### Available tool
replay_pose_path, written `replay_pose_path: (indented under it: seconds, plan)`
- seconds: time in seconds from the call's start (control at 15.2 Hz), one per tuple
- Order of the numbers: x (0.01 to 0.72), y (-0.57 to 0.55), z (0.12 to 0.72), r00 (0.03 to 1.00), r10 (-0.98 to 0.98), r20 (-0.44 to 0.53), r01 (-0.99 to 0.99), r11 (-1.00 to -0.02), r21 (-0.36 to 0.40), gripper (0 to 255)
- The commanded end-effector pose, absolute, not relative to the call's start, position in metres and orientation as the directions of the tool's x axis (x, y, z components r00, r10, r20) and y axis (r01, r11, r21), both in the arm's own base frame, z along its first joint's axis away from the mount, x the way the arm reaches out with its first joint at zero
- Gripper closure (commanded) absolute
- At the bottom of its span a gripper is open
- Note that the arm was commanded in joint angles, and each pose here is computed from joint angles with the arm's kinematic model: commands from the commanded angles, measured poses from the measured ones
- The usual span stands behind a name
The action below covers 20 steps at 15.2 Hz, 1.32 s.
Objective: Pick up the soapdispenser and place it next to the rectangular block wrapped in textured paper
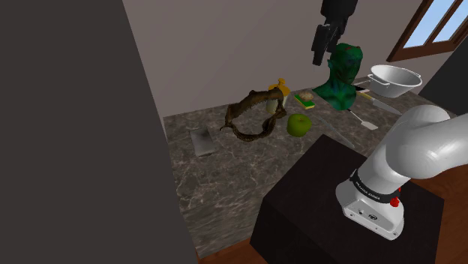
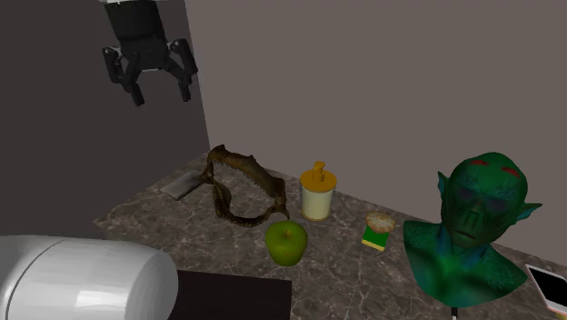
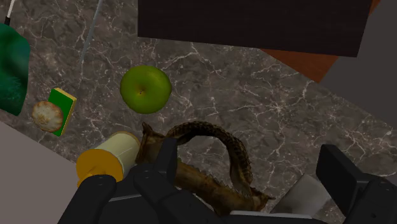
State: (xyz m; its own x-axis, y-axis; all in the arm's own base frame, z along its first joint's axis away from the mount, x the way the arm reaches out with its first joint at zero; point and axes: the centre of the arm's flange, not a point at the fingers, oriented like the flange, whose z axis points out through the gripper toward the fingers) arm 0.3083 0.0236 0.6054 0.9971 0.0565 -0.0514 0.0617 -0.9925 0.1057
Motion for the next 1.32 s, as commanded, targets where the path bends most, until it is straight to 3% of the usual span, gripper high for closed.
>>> replay_pose_path:
  seconds: [0.0,1.25]
  plan:
    - [0.308,0.024,0.605,0.997,0.056,-0.051,0.062,-0.992,0.106,0]
    - [0.452,-0.138,0.471,0.992,0.096,-0.079,0.103,-0.991,0.082,0]
